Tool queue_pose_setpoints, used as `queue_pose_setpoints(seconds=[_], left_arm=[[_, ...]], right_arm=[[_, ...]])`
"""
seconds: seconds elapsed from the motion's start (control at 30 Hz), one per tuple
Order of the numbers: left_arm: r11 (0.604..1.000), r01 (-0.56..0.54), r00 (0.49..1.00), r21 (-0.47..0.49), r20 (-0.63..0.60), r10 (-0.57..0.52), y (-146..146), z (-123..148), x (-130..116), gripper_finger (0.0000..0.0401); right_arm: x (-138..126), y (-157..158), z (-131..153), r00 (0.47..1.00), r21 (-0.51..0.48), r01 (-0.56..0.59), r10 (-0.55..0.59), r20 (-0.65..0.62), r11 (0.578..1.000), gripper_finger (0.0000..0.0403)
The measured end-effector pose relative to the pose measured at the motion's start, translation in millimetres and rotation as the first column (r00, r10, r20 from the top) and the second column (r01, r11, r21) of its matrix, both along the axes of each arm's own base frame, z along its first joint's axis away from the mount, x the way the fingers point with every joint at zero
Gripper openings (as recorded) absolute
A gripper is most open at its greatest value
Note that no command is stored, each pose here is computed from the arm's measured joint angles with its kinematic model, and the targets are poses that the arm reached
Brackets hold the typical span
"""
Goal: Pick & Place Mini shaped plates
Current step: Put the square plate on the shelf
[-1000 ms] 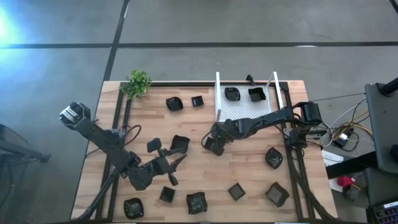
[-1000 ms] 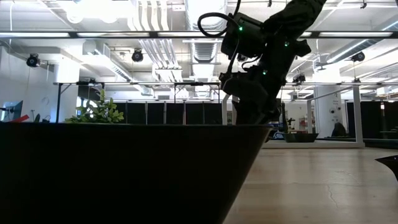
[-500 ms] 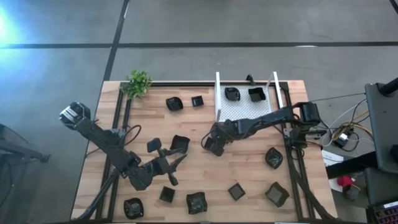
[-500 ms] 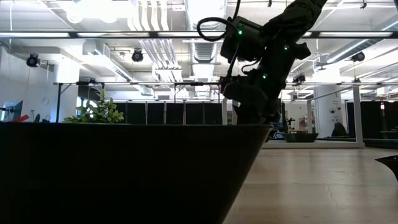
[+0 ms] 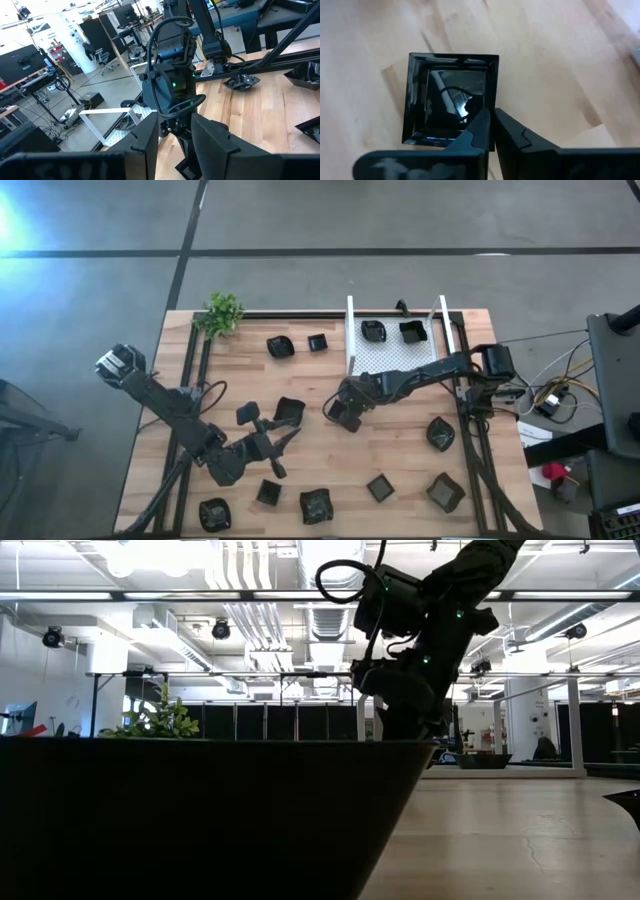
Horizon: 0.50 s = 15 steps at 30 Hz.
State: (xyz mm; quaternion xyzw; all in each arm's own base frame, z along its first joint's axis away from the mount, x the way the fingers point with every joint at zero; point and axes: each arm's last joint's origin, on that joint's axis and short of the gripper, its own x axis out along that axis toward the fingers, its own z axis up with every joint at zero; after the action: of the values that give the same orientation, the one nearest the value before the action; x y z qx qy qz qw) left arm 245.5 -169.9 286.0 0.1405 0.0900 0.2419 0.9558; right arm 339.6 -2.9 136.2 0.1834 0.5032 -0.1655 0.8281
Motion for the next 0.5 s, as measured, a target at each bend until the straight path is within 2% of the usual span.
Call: queue_pose_setpoints(seconds=[0.5], left_arm=[[1.0, 0.0, 1.0, 0.001, -0.001, 0.0, 0.0, -0.1, 0.0, 0.0113]], right_arm=[[-1.7, 0.3, 8.4, 0.999, -0.014, -0.038, 0.038, 0.015, 0.999, 0.0008]])
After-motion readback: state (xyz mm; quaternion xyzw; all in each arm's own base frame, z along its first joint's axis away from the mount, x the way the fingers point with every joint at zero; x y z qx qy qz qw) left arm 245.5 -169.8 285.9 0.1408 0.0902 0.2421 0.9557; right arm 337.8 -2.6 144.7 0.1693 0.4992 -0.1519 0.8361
